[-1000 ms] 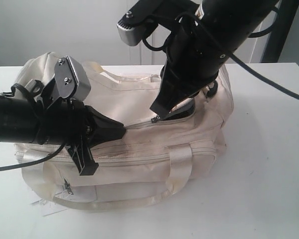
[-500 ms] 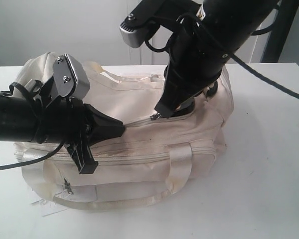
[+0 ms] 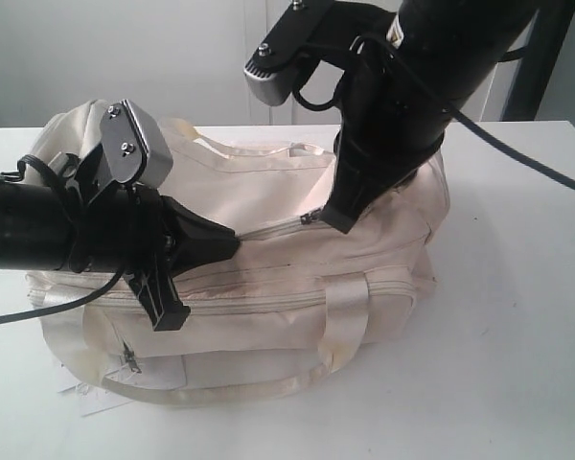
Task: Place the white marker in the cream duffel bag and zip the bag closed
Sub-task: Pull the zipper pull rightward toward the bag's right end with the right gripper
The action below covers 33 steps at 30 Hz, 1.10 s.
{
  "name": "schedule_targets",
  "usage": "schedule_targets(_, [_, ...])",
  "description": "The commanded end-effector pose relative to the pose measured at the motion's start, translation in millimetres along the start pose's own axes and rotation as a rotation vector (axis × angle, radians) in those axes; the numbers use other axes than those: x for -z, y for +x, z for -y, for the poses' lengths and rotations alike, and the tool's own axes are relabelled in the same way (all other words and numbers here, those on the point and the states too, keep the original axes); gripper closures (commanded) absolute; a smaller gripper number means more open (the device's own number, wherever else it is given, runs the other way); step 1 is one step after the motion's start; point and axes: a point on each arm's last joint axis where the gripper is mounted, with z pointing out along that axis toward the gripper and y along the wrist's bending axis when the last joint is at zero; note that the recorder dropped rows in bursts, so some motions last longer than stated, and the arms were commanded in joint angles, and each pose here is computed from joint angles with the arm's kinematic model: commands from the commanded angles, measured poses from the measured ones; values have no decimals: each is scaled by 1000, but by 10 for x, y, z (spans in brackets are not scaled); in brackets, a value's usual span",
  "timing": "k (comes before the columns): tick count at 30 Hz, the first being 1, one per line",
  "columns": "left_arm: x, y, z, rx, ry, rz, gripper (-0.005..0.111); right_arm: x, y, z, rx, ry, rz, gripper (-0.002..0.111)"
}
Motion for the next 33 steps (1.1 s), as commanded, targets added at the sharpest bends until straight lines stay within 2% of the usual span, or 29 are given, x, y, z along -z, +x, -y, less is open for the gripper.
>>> schedule_targets(1, [15, -34, 4, -54, -10, 13, 107, 40, 63, 80, 9, 86, -41, 108])
schedule_targets(33, [15, -37, 9, -50, -4, 17, 107, 59, 129, 238, 39, 218, -97, 108])
